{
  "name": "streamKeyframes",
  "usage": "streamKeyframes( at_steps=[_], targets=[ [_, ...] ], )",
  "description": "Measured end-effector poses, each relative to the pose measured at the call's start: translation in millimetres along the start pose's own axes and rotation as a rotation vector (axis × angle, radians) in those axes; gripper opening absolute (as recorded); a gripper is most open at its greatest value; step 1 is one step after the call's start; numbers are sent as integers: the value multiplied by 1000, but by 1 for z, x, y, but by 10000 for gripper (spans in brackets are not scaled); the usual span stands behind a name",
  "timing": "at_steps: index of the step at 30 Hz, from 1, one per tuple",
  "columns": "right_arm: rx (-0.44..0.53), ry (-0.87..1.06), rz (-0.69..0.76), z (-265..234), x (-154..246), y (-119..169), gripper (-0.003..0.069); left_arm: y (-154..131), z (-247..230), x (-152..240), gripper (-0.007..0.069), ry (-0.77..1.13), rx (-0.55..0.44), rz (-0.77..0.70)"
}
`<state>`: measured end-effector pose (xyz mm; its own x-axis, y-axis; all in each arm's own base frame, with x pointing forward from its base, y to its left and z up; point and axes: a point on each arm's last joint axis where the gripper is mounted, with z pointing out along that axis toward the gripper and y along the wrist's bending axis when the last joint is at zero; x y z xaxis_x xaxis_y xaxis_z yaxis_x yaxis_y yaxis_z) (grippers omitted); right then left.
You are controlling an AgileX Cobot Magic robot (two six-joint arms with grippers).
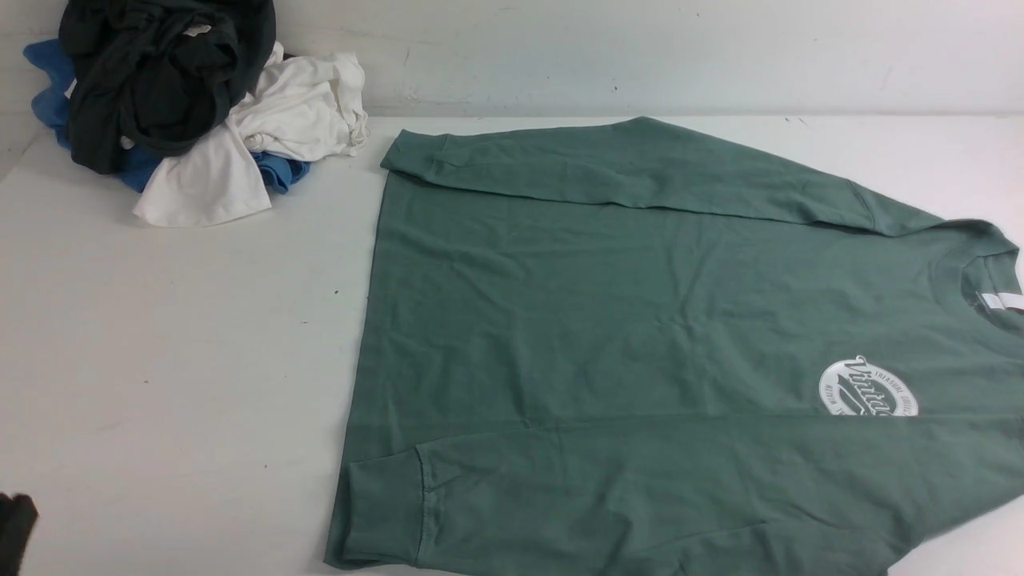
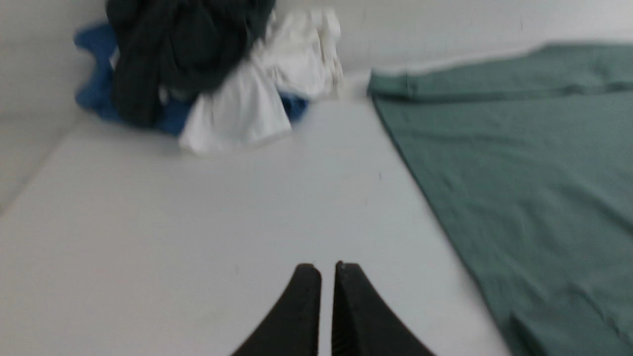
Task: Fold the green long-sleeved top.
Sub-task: Use the left arm to clamp the cuff closest to it
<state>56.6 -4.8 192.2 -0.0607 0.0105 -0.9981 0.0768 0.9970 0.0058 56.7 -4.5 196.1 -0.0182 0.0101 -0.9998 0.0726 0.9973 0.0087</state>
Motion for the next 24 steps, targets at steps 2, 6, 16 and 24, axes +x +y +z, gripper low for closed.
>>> streamKeyframes(
  at_steps=[2, 6, 16, 24],
  targets=[
    [-20, -173, 0, -1, -16, 2, -14, 2, -1, -14, 26, -158, -27, -14],
    [-75, -554, 35, -14, -48, 6, -14, 6, -10, -41, 26, -464, -58, -44],
    [-143, -729, 133, -26, -92, 8, -14, 6, -15, -106, 23, -601, -3, -202],
    [26, -75, -40, 37, -152, -1, -13, 1, 82, -149, 5, 0, 6, -207]
  ],
)
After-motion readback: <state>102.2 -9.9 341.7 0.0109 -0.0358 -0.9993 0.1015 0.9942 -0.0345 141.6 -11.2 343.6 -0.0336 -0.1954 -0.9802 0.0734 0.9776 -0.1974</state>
